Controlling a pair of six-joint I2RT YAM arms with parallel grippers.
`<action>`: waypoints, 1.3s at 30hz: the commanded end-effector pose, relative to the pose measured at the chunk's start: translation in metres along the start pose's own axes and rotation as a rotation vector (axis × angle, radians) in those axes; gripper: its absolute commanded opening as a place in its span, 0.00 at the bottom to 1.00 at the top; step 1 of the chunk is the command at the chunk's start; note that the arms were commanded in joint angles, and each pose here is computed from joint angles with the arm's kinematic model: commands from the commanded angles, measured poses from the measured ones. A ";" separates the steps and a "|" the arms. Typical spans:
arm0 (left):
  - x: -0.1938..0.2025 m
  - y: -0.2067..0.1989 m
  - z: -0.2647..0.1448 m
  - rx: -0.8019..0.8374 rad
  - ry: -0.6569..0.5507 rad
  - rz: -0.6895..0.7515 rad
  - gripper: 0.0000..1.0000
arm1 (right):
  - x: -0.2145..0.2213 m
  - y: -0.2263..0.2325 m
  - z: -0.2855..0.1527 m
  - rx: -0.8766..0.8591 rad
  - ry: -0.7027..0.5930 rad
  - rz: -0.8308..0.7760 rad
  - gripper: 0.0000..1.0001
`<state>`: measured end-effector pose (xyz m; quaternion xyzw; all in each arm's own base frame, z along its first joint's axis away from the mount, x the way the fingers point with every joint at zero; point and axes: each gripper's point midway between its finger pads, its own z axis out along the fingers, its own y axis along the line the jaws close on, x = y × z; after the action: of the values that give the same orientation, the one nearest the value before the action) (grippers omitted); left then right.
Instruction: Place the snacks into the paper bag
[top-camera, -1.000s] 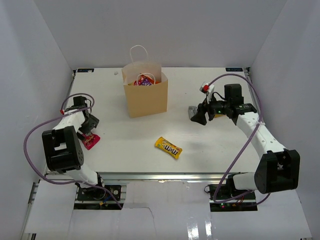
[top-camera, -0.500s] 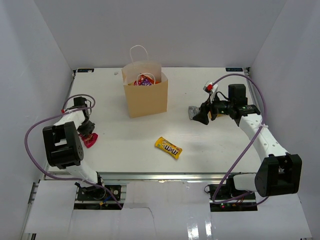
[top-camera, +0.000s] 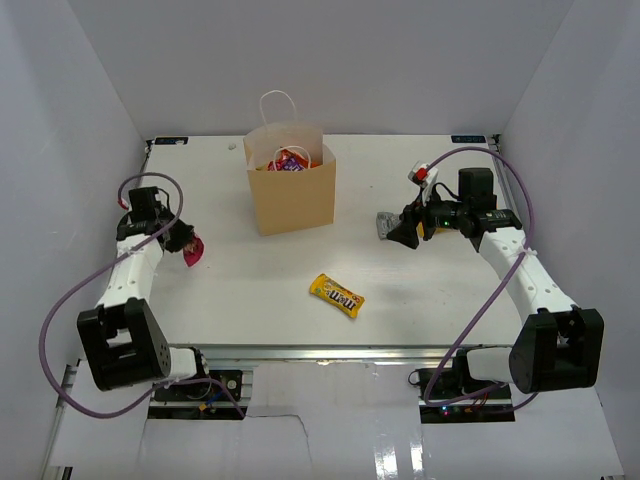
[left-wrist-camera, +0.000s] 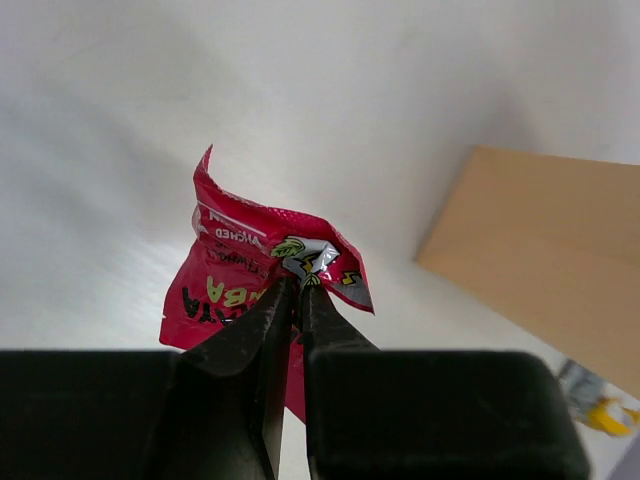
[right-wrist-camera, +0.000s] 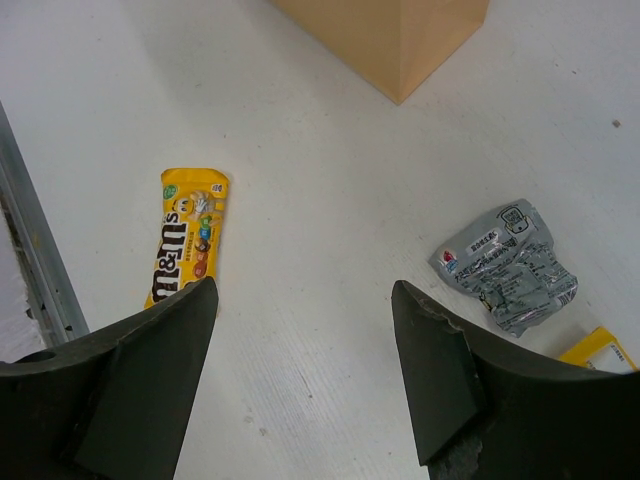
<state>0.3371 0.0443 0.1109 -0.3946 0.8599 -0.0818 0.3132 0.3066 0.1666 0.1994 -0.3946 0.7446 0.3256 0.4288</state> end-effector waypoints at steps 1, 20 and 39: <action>-0.038 -0.076 -0.053 0.332 -0.112 0.027 0.03 | -0.008 0.001 -0.003 -0.002 -0.029 -0.022 0.76; -0.061 -0.321 -0.216 1.036 -0.226 0.241 0.01 | 0.001 0.003 -0.006 0.012 -0.017 -0.026 0.76; -0.023 -0.358 -0.200 1.011 -0.229 0.268 0.69 | 0.023 -0.053 -0.031 0.360 0.071 0.134 0.82</action>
<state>0.4687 -0.2101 0.3668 -0.1125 0.7535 -0.3979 0.5112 0.3126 0.1311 0.1814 -0.3364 0.7976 0.2540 0.4315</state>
